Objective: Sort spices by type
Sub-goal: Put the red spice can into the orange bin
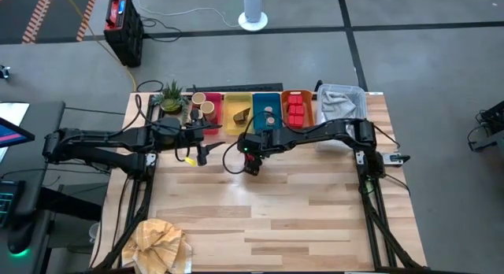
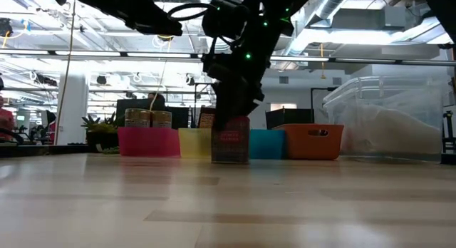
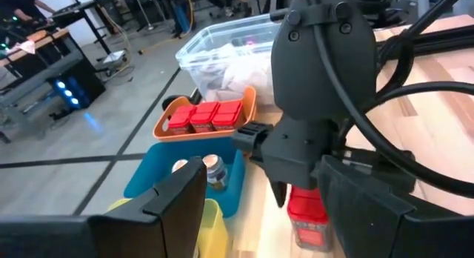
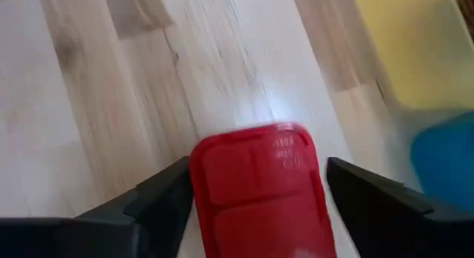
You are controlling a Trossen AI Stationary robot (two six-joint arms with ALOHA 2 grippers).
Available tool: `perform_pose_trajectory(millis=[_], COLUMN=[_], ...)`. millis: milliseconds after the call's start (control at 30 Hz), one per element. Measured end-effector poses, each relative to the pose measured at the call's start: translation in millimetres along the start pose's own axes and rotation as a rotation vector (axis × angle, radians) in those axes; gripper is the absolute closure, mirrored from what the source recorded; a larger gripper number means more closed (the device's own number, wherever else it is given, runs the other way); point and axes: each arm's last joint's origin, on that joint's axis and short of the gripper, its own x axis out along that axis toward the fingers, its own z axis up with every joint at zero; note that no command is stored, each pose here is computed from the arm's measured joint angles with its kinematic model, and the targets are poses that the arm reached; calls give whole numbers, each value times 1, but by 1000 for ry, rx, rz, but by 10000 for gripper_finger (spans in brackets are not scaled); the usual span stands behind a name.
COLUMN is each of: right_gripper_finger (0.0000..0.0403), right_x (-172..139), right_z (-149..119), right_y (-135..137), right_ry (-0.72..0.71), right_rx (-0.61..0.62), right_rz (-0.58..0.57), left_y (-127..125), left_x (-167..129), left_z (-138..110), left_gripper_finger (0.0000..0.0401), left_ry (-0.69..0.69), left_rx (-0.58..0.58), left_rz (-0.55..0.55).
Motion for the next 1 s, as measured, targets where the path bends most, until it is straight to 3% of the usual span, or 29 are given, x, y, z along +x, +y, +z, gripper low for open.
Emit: perform_pose_trajectory(millis=[233,533,833,1000], right_gripper_finger=[159,164,164,164], right_x=[1,-12,-93,-133], right_z=[-4,-11,-10,-16], right_y=[-6,-10,-42,-81], right_ry=[53,133,168,125], right_rx=[-2,-34,73,226], right_rz=[-16,-28,-92,-344], left_y=[0,0,0,0], left_x=[0,0,0,0], left_z=[-1,-1,-1,-2], left_gripper_finger=[157,157,157,157], left_ry=[12,13,13,20], left_rx=[3,-3,-17,-21], left_rz=[-1,-1,-1,-2])
